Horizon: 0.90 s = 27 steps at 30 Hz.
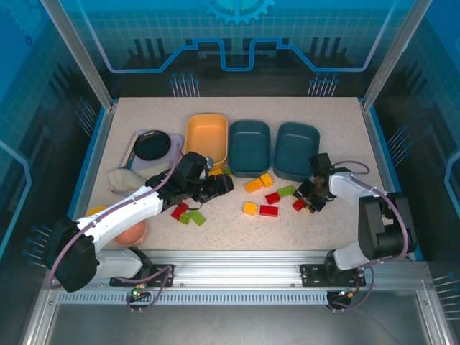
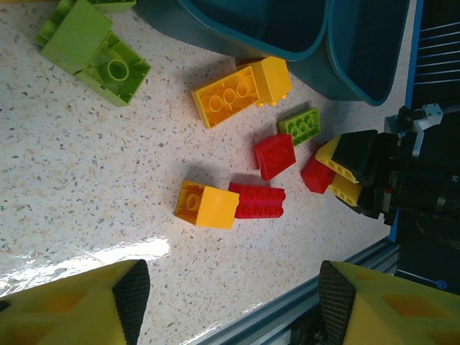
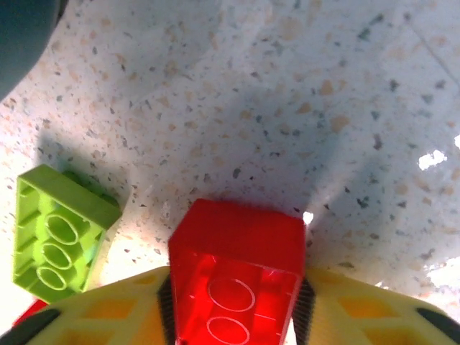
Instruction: Sort the legos into containers by color
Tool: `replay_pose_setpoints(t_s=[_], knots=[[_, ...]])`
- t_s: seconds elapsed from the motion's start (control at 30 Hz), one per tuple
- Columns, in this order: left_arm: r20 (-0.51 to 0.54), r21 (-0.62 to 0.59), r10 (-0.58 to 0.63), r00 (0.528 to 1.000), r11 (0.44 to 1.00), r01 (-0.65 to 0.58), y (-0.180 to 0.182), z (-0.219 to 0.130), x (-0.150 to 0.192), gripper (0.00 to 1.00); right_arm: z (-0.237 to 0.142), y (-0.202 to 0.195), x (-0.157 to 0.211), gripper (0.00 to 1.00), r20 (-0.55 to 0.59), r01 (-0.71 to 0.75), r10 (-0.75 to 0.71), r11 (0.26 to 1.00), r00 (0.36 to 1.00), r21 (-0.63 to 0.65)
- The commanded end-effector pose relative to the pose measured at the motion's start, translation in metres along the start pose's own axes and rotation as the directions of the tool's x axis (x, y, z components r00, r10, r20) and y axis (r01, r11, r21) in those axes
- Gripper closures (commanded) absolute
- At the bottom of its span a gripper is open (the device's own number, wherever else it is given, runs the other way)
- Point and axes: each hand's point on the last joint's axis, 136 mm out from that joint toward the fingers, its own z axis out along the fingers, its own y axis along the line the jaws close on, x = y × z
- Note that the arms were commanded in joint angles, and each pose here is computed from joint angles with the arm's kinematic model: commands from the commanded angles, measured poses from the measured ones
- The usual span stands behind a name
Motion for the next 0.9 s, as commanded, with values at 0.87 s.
replay_pose_setpoints(t_s=[0.87], knots=[[0.107, -0.46, -0.229, 0.967, 0.851, 0.252, 0.076, -0.063, 0.01, 0.34, -0.014, 0.135, -0.126, 0.64, 0.047, 0.377, -0.388, 0.914, 0.921, 0.151]])
